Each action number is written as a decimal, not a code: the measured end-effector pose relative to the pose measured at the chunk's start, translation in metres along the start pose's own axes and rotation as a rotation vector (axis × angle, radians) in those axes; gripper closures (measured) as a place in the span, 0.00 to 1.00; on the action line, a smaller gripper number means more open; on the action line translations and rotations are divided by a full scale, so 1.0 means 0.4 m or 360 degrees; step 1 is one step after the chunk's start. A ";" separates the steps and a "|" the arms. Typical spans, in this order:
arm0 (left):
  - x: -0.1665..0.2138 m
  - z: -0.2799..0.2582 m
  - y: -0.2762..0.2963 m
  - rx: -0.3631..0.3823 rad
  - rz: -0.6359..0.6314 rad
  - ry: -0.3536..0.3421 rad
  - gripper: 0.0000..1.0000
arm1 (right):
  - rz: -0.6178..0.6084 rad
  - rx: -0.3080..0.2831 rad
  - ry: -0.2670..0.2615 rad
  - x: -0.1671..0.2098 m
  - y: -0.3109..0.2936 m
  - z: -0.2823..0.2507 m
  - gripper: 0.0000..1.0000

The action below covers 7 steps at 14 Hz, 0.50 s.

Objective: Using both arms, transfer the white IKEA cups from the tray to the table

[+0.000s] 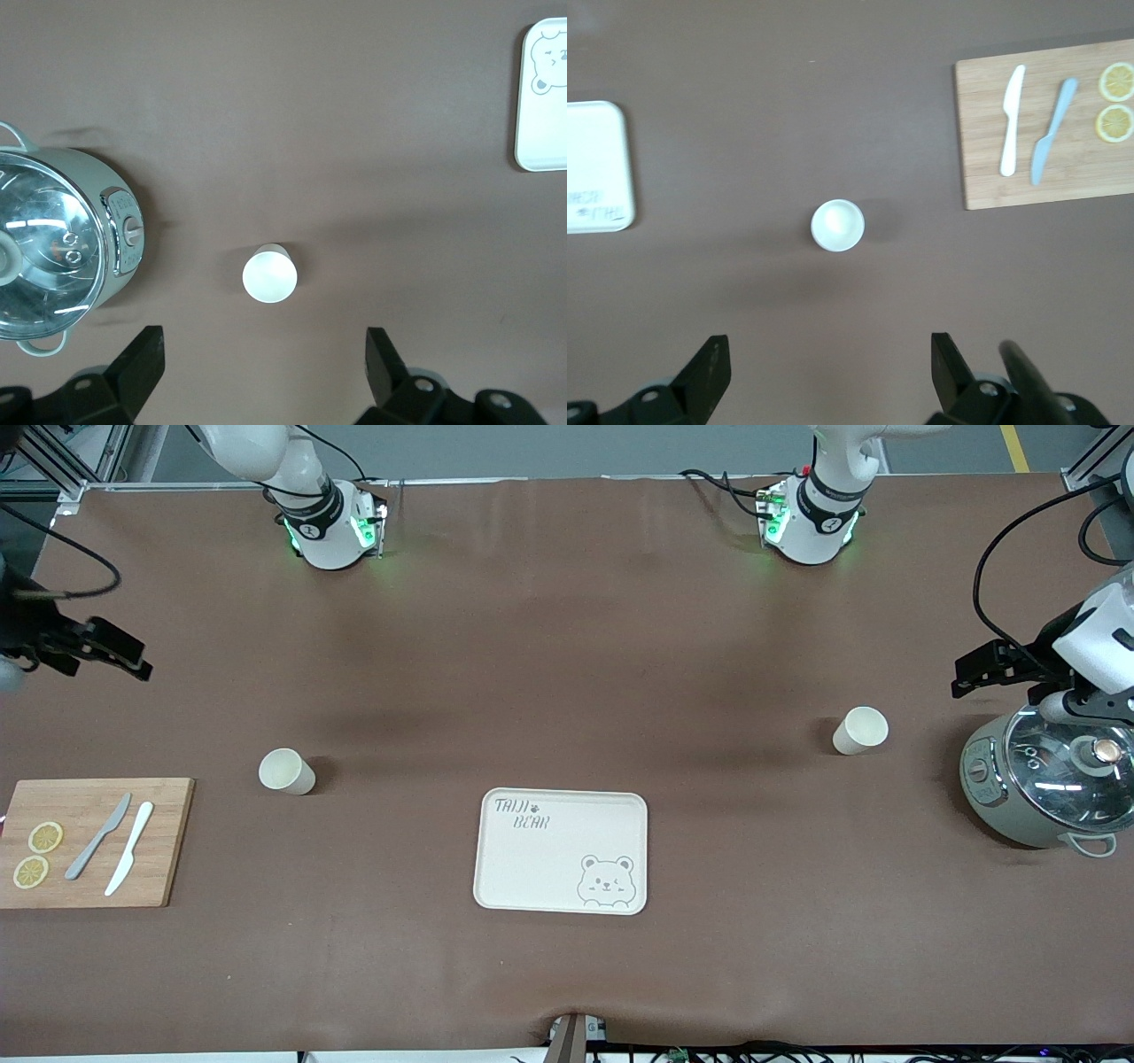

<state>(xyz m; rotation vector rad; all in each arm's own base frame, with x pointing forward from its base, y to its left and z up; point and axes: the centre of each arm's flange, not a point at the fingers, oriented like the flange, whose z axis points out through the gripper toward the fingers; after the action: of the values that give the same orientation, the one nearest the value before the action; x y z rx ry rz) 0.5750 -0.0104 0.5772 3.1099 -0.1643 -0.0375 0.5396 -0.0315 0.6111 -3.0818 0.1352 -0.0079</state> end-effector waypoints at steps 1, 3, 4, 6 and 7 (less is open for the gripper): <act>0.000 0.000 0.001 0.0000 0.0001 0.0000 0.00 | -0.0003 0.0044 -0.0012 -0.005 0.018 -0.015 0.00; 0.000 0.001 0.002 0.0000 0.0002 -0.0001 0.00 | -0.0027 0.0078 -0.0035 -0.012 0.036 -0.027 0.00; 0.001 0.001 0.002 0.0000 0.0002 -0.0001 0.00 | -0.0038 0.0057 -0.0041 -0.013 0.030 -0.026 0.00; 0.001 0.001 0.002 0.0000 0.0002 -0.0001 0.00 | -0.0051 0.0004 -0.0044 -0.013 0.000 -0.023 0.00; 0.001 0.001 0.002 0.0000 0.0003 -0.0001 0.00 | -0.0058 -0.0012 -0.0043 -0.012 -0.013 -0.022 0.00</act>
<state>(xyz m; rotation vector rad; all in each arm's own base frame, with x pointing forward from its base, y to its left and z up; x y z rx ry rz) 0.5751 -0.0112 0.5769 3.1097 -0.1667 -0.0384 0.5351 -0.0263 0.6201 -3.0903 0.0782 0.0330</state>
